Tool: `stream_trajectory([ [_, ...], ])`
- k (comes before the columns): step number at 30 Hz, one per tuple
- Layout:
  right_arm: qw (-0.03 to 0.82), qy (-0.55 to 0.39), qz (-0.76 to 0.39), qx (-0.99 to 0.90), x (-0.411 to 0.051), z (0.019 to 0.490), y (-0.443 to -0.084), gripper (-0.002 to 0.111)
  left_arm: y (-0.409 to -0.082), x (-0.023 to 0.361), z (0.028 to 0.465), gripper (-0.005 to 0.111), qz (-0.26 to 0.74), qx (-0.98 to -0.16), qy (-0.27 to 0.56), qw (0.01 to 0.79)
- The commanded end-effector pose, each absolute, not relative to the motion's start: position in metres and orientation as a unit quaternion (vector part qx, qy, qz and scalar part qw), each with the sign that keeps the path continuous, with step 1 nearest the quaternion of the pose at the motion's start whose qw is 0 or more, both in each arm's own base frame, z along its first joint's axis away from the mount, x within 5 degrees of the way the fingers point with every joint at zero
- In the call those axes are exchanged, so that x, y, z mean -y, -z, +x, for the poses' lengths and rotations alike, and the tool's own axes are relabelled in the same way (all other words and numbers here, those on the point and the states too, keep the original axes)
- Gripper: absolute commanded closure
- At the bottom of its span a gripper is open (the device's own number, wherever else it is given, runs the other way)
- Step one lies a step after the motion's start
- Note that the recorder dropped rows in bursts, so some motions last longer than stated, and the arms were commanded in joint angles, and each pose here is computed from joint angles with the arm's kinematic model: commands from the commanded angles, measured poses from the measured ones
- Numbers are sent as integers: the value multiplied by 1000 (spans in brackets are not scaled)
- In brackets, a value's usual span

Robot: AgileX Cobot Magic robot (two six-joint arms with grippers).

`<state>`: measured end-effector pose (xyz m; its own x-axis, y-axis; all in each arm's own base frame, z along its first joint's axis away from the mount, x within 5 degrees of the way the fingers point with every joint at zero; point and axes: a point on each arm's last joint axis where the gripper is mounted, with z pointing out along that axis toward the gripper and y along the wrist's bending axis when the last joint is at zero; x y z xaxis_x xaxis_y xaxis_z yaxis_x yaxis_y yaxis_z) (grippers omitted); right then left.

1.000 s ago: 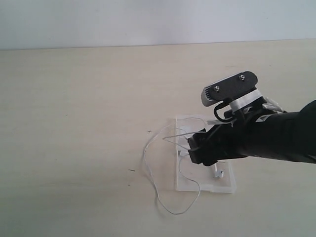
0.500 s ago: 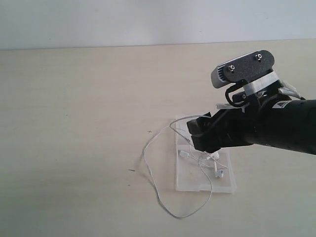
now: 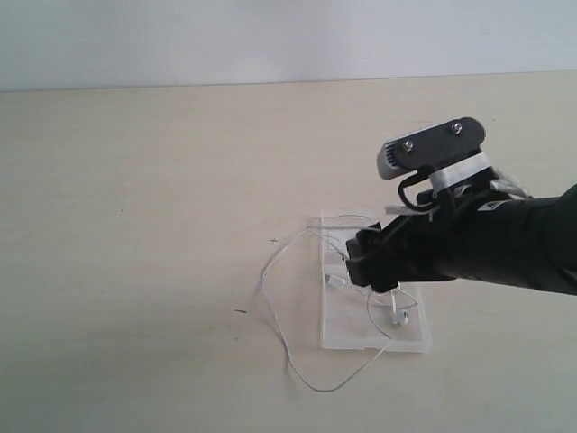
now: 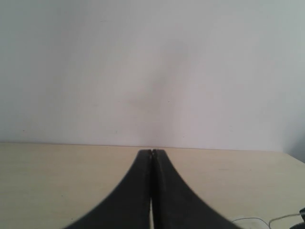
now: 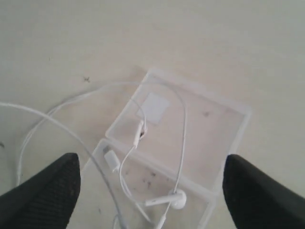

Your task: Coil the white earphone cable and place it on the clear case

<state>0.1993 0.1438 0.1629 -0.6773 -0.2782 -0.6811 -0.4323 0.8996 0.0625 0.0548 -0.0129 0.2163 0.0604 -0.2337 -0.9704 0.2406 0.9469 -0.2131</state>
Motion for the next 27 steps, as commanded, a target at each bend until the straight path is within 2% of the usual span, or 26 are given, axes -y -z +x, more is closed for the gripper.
stream_trajectory([
  [1, 320, -109, -206, -918, -147, 200, -151, 31, -216, 13, 54, 107, -2, -664, 167, 729],
  [10, 349, -95, -203, -910, -145, 204, -158, 31, -224, 16, 52, 107, 13, -630, 186, 754],
  [14, 357, -90, -216, -904, -144, 204, -161, 31, -229, 20, 55, 100, 28, -614, 203, 762],
  [16, 362, -81, -241, -897, -144, 203, -162, 31, -229, 24, 62, 82, 39, -627, 206, 751],
  [17, 363, -80, -245, -896, -144, 203, -163, 31, -226, 27, 68, 67, 52, -641, 204, 738],
  [19, 363, -76, -257, -892, -144, 203, -163, 31, -226, 35, 74, 53, 96, -643, 206, 732],
  [22, 367, -77, -225, -899, -142, 205, -163, 31, -219, 46, 84, 59, 134, -667, 231, 695],
  [25, 329, -122, -216, -911, -145, 204, -163, 43, -224, 51, 88, 77, 157, -668, 236, 688],
  [27, 330, -140, -208, -910, -146, 210, -169, 42, -227, 51, 89, 79, 158, -665, 237, 691],
])
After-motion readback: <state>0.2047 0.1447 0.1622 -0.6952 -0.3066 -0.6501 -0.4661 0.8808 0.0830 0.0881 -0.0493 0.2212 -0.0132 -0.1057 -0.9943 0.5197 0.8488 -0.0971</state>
